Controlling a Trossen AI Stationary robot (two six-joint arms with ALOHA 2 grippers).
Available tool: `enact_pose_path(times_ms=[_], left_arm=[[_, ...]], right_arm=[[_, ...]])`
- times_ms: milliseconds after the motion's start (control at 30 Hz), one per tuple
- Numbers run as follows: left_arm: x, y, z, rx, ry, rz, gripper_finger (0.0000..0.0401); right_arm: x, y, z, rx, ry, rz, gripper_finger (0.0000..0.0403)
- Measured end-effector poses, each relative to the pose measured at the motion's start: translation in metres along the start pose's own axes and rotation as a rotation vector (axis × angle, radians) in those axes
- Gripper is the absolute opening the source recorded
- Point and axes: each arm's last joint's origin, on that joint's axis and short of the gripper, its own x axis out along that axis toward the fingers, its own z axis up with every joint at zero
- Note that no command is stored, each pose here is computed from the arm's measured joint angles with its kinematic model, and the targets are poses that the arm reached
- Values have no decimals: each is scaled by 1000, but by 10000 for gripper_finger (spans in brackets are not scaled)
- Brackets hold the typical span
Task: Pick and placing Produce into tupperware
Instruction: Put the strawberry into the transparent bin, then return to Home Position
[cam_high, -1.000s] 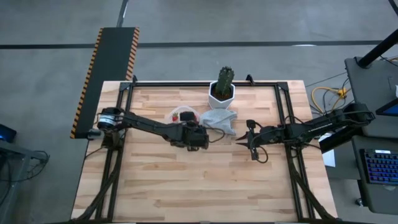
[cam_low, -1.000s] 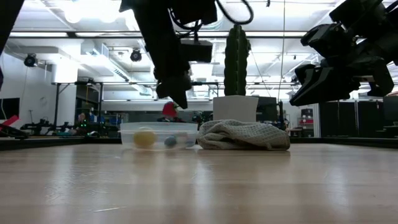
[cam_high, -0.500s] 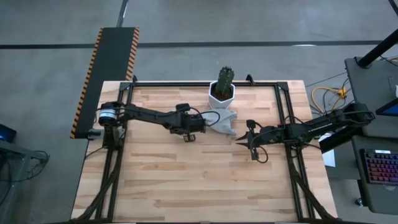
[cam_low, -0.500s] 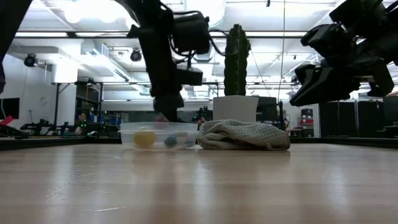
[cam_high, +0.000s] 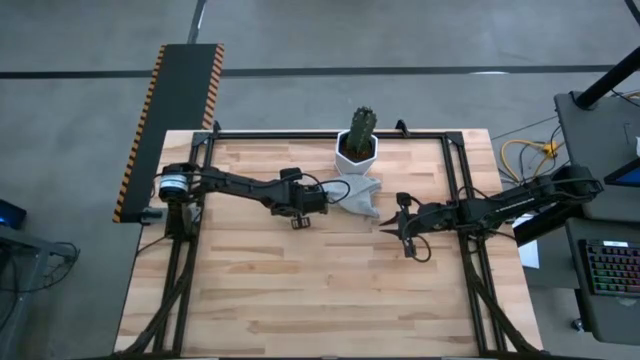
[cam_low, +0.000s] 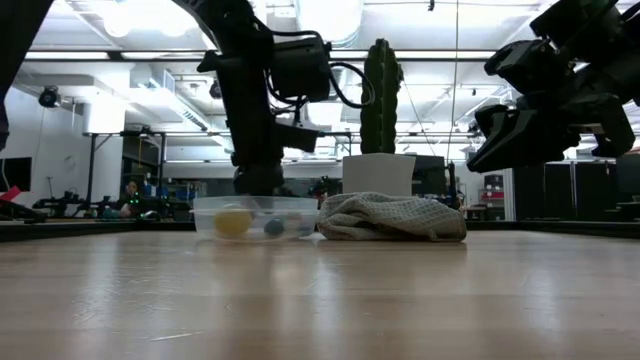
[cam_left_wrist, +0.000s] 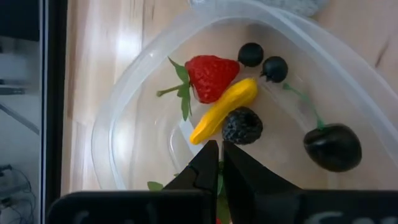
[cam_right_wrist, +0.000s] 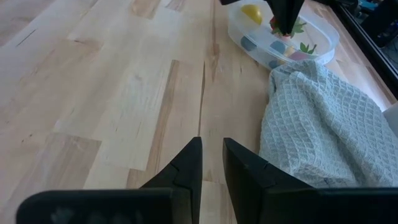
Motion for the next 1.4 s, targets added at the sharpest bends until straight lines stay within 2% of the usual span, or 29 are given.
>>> enact_pose_path(times_ms=[167,500,567,667,733,867,933,967,1067,1233,1400], left_arm=[[0,-1,1,1,-2,-43,16],[-9,0,8,-18,-44,-48,136],[-20,1,16,-31,-133,-61,143],[-51,8,31,-35,-366,-136,145],[-78,18,38,-47,-562,-239,145],[-133,39,36,-62,-999,-529,145],[-154,47,27,-75,-1155,-606,145],[-162,50,22,-89,-1207,-612,145],[-178,54,2,-119,-1273,-595,145],[-194,51,-26,-159,-1293,-531,143],[-225,61,-52,-107,-1367,-490,102]], right_arm=[[0,0,0,0,0,0,57],[0,0,0,-3,-7,-4,57],[0,0,2,-8,-19,-7,57],[0,-1,6,-15,-63,-15,57],[-1,-2,10,2,-103,-22,57],[-4,-4,20,84,-210,-34,57],[-9,-6,26,126,-271,-37,57],[-11,-7,29,145,-310,-40,57],[-21,-11,41,159,-408,-40,56],[-44,-17,67,143,-564,-5,56],[-68,-25,89,126,-629,-17,56]])
